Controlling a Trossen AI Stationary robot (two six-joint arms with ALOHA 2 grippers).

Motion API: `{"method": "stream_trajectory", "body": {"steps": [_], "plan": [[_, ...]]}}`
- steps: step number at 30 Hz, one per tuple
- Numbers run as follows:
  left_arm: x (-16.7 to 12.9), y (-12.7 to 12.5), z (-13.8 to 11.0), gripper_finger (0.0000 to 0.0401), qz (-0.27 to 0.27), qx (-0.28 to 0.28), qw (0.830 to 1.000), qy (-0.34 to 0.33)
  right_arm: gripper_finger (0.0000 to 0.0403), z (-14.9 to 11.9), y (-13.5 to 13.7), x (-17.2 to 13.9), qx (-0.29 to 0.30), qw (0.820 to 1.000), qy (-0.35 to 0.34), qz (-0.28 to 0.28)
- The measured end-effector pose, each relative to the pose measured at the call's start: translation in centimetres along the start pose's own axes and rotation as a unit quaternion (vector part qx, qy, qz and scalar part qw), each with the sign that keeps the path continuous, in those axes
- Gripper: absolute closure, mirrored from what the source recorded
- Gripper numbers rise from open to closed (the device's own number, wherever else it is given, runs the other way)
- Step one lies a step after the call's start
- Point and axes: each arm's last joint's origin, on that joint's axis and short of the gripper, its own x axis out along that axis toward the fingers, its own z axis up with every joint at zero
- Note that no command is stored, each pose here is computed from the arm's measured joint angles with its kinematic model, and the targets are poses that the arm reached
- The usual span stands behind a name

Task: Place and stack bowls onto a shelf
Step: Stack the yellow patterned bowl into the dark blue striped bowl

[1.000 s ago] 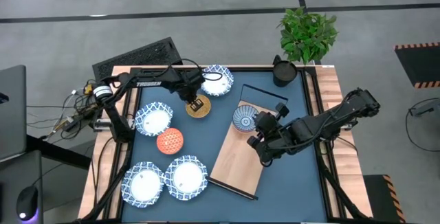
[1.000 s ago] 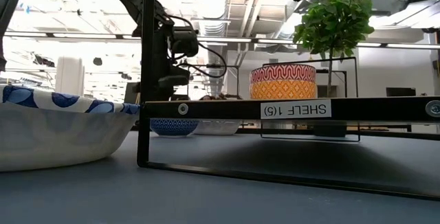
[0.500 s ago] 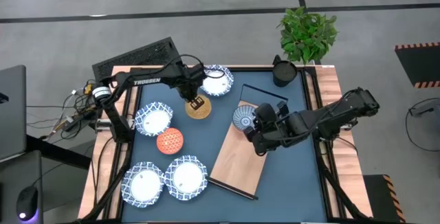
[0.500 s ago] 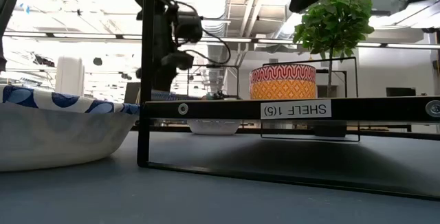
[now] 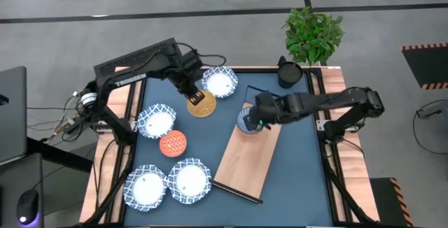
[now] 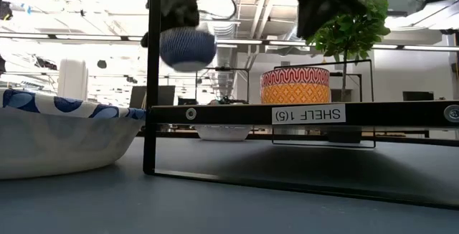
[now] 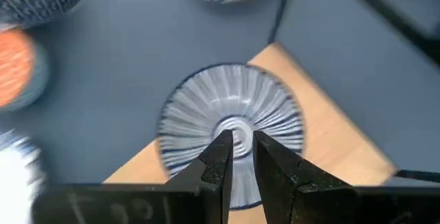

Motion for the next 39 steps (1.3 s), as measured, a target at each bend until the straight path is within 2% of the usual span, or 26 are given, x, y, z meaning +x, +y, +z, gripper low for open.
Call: {"method": "stream_trajectory", "body": {"steps": [4, 8, 12, 17, 21, 29, 34, 39], "plan": [[-1.4, -0.9, 0.3, 0.0401, -0.005, 0.005, 1.0, -0.008, 0.0317, 2.2, 0.5, -0.6, -0.025, 0.996, 0.035, 0.083], [-2.2, -2.3, 0.2, 0.0401, -0.015, 0.015, 1.0, -0.017, 0.0317, 4.1, 0.5, -2.1, -0.028, 0.993, 0.016, 0.111], [-2.7, -3.6, -0.1, 0.0401, -0.025, 0.023, 0.999, -0.012, 0.0317, 5.7, 0.5, -3.6, -0.077, 0.986, 0.0, 0.147], [-3.4, -5.1, -0.3, 0.0401, -0.031, 0.025, 0.999, -0.022, 0.0311, 6.8, 0.4, -4.9, -0.066, 0.983, -0.001, 0.174], [-3.7, -6.4, -0.2, 0.0401, -0.034, 0.04, 0.997, -0.055, 0.0282, 7.3, 0.5, -5.0, -0.054, 0.98, -0.013, 0.189], [-3.6, -7.0, 0.0, 0.0401, -0.021, 0.056, 0.995, -0.084, 0.0206, 6.3, 0.7, -5.2, -0.06, 0.981, 0.009, 0.183], [-3.7, -6.4, 0.6, 0.0401, -0.039, 0.048, 0.994, -0.092, 0.0194, 4.0, -0.1, -6.1, -0.059, 0.989, 0.061, 0.124], [-2.4, -5.9, 1.6, 0.0401, -0.072, 0.025, 0.995, -0.07, 0.0195, 2.4, -0.2, -6.4, -0.062, 0.992, 0.076, 0.08]]}}
